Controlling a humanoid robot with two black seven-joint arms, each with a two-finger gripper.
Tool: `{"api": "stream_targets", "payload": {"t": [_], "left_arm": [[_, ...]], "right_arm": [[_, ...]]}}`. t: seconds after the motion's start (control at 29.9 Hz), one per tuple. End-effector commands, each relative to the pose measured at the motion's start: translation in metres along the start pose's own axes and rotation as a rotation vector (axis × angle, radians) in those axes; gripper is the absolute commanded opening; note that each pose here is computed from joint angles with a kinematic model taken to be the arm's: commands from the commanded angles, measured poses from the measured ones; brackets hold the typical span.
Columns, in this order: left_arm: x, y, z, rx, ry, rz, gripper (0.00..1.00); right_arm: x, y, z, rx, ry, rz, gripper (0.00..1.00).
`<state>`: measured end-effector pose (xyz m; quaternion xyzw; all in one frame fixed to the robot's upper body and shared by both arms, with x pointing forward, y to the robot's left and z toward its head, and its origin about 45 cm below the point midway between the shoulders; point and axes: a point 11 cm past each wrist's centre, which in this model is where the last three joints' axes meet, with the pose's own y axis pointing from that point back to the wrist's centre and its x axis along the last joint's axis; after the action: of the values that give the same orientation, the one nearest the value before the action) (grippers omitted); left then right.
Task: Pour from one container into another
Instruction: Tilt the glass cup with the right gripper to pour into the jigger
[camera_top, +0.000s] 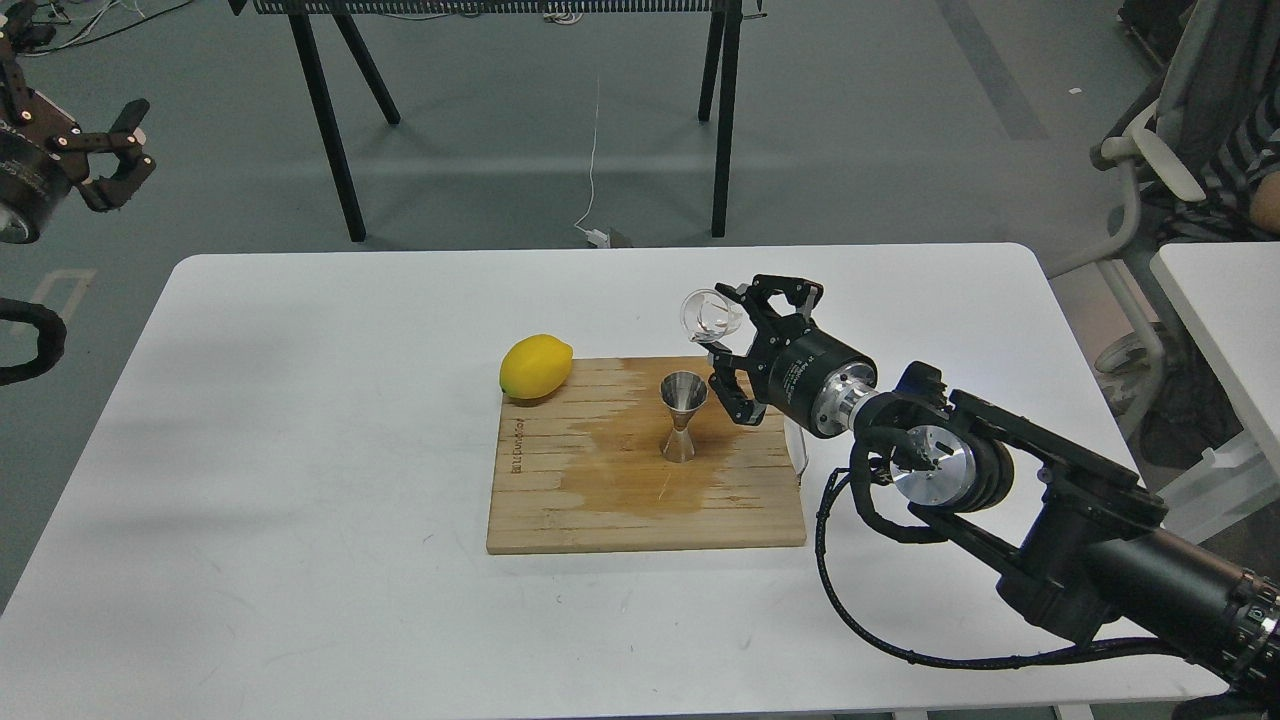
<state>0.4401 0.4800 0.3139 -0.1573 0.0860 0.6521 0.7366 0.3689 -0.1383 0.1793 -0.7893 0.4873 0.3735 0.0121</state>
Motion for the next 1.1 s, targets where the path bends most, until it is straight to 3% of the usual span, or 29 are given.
{"api": "stream_targets", "payload": {"t": [0.0, 1.07], "left_arm": [[0.001, 0.000, 0.001, -0.001, -0.002, 0.001, 1.00], [0.003, 0.002, 0.005, -0.005, -0.009, 0.006, 1.00]], "right_arm": [[0.005, 0.007, -0.002, 0.000, 0.011, 0.001, 0.14], [-0.007, 0.008, -0.001, -0.070, 0.251, -0.043, 0.14]]}}
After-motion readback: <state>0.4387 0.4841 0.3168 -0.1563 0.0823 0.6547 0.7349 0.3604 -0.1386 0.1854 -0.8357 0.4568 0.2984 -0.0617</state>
